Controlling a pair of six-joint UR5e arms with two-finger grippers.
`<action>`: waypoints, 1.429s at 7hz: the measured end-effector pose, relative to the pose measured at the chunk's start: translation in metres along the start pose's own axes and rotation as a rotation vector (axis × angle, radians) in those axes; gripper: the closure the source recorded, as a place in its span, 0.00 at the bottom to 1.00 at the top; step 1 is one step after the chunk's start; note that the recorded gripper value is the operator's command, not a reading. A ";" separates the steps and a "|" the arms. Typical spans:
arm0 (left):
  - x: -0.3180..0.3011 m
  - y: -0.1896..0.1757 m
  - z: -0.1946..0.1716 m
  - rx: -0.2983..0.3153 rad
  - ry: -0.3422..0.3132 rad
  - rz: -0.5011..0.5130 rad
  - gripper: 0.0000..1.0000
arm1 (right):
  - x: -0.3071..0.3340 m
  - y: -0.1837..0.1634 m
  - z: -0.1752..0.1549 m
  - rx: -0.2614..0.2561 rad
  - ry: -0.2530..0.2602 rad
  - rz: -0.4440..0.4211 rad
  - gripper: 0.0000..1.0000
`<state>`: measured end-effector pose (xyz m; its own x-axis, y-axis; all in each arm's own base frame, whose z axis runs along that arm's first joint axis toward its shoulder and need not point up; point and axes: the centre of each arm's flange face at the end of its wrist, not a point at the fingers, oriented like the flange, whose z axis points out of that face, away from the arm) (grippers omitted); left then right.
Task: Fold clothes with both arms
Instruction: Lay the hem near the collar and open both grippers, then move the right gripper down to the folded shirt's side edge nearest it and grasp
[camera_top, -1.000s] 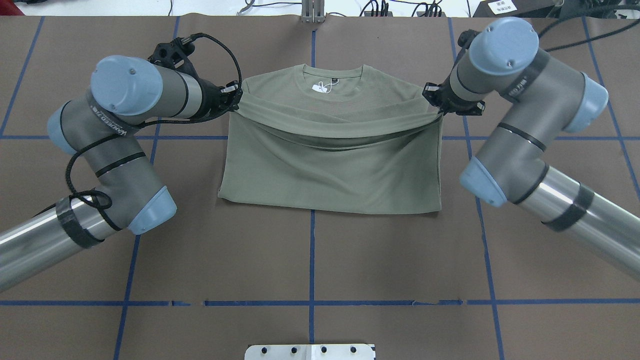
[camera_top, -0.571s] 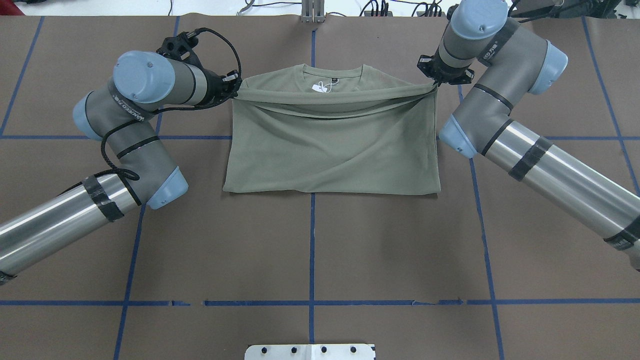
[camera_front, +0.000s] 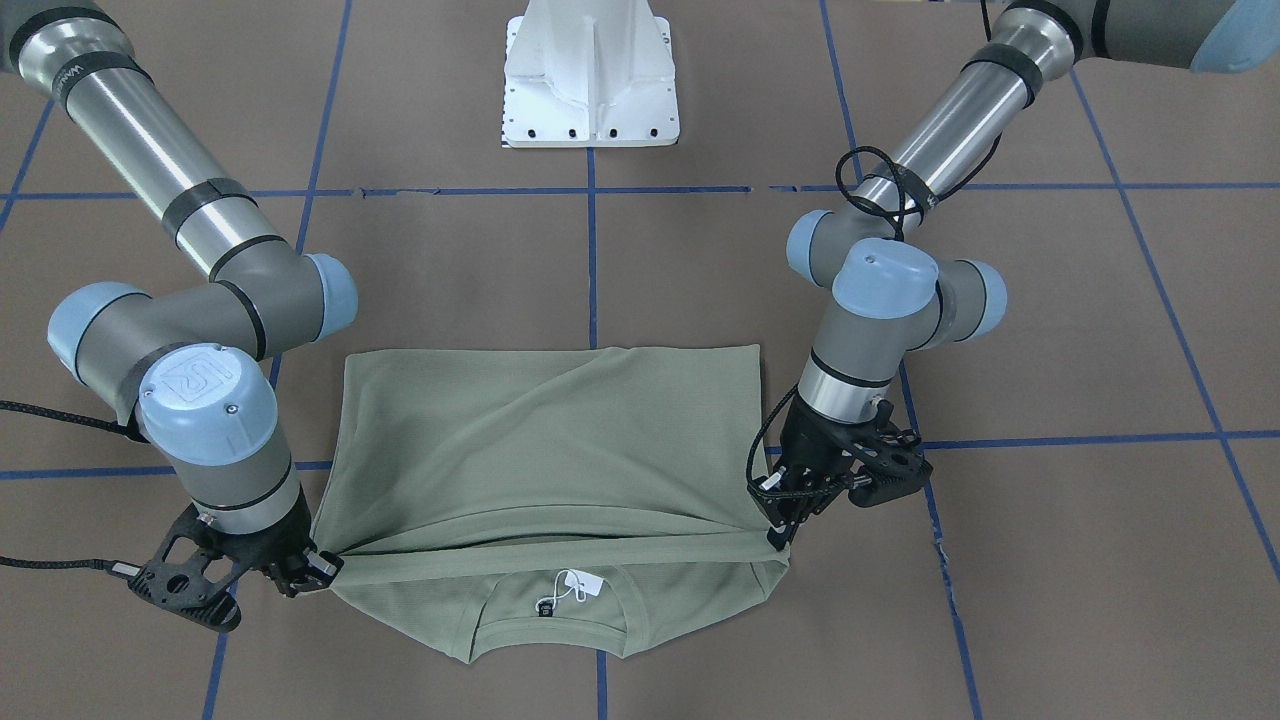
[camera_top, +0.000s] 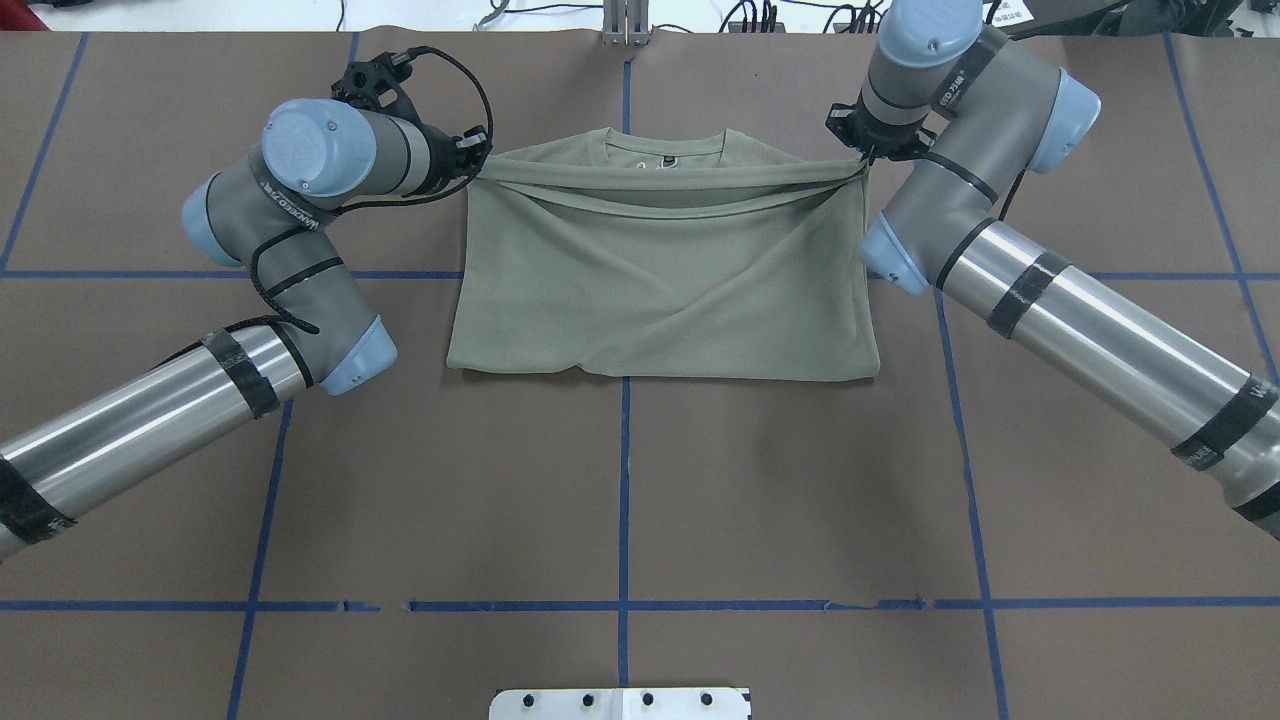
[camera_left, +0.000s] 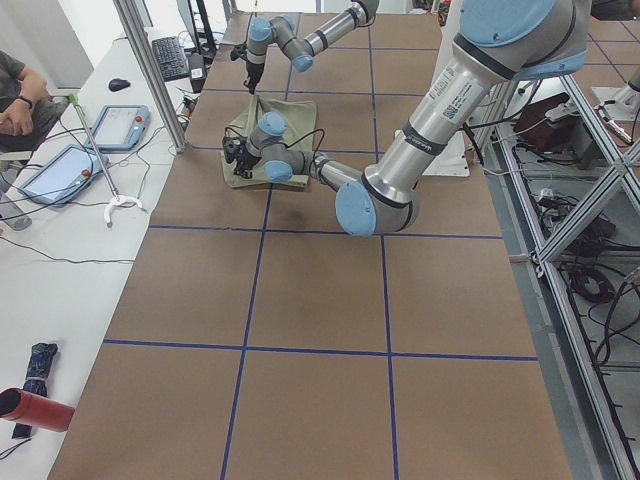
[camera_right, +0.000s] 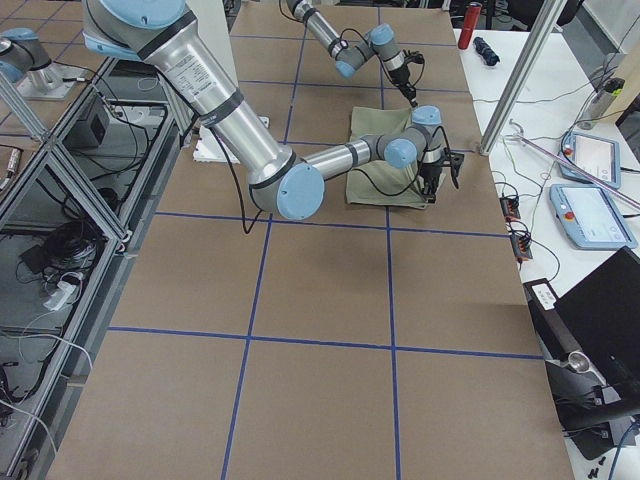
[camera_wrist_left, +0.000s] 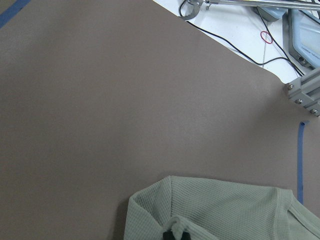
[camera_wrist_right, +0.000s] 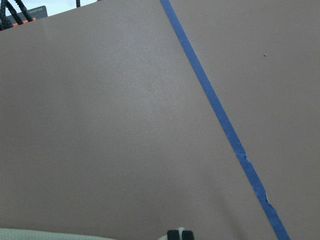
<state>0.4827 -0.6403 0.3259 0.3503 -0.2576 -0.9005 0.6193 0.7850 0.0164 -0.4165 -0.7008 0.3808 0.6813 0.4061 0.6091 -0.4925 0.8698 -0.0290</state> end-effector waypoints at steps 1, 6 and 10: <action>-0.003 -0.004 0.002 0.014 -0.006 0.023 1.00 | 0.000 -0.001 0.003 0.001 -0.001 0.000 1.00; -0.020 -0.010 0.015 0.026 -0.006 0.042 0.47 | -0.009 -0.002 -0.005 0.007 -0.020 0.006 0.43; -0.025 -0.034 0.008 0.046 0.004 0.081 0.46 | 0.036 0.054 -0.032 -0.011 -0.107 0.030 0.28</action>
<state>0.4584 -0.6652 0.3518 0.3978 -0.1924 -0.8971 0.6208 0.7764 0.1087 -0.4011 -0.6304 0.3762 0.6047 0.3999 0.6888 -0.5050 0.8612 -0.0567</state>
